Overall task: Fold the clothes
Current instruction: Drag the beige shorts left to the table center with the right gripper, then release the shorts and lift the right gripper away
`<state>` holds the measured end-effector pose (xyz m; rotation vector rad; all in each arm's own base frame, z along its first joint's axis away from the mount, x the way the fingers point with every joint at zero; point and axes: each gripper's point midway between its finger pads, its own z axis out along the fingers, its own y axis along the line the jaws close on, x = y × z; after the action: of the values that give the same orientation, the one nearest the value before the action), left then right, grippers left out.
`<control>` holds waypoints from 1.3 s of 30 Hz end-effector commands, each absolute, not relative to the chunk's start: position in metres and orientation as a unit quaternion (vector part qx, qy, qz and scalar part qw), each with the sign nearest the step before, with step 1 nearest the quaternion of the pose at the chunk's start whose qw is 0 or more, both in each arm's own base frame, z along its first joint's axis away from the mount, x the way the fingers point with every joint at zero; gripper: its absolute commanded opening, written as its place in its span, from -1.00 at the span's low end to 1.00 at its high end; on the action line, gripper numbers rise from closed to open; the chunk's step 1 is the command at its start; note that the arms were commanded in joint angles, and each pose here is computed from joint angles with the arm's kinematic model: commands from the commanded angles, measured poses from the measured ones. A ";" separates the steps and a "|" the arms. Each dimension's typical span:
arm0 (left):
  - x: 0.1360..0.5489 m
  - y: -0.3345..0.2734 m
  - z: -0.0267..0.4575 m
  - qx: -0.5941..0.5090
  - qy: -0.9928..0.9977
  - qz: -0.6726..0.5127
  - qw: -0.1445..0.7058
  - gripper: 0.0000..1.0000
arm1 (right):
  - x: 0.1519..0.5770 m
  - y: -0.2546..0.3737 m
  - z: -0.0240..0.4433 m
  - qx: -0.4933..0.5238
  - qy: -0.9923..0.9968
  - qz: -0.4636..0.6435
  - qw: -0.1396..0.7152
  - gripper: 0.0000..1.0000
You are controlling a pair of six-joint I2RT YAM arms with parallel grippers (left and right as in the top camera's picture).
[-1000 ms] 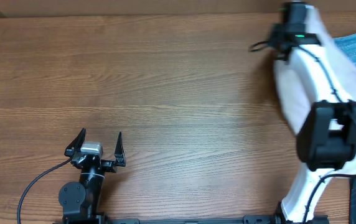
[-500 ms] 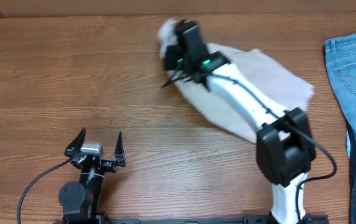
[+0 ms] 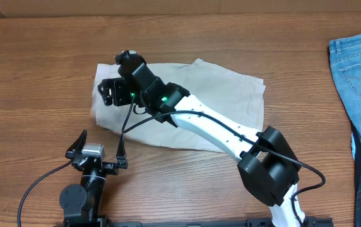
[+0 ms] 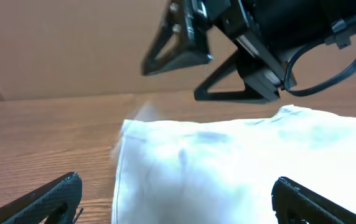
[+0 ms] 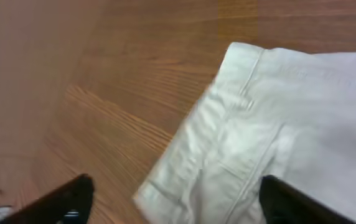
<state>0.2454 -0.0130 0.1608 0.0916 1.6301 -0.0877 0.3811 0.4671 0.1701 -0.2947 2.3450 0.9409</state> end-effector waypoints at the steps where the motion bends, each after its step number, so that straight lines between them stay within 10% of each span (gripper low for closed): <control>1: 0.245 -0.016 0.161 0.054 0.724 -0.038 0.686 1.00 | 0.398 0.456 0.192 -0.092 0.874 0.360 0.313 0.89; 13: 0.245 -0.016 0.161 0.054 0.724 -0.038 0.686 0.99 | 0.453 0.228 0.256 0.094 0.911 0.219 0.336 1.00; 21: 0.245 -0.016 0.161 0.054 0.724 -0.038 0.686 1.00 | 0.401 0.079 0.186 0.220 0.960 0.080 0.156 1.00; 39: 0.245 -0.016 0.161 0.054 0.724 -0.038 0.686 1.00 | 0.401 0.030 0.061 0.272 0.947 0.073 0.155 0.36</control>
<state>0.2454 -0.0130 0.1608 0.0916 1.6301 -0.0877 0.4003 0.0439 0.0668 0.7500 2.7339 0.1997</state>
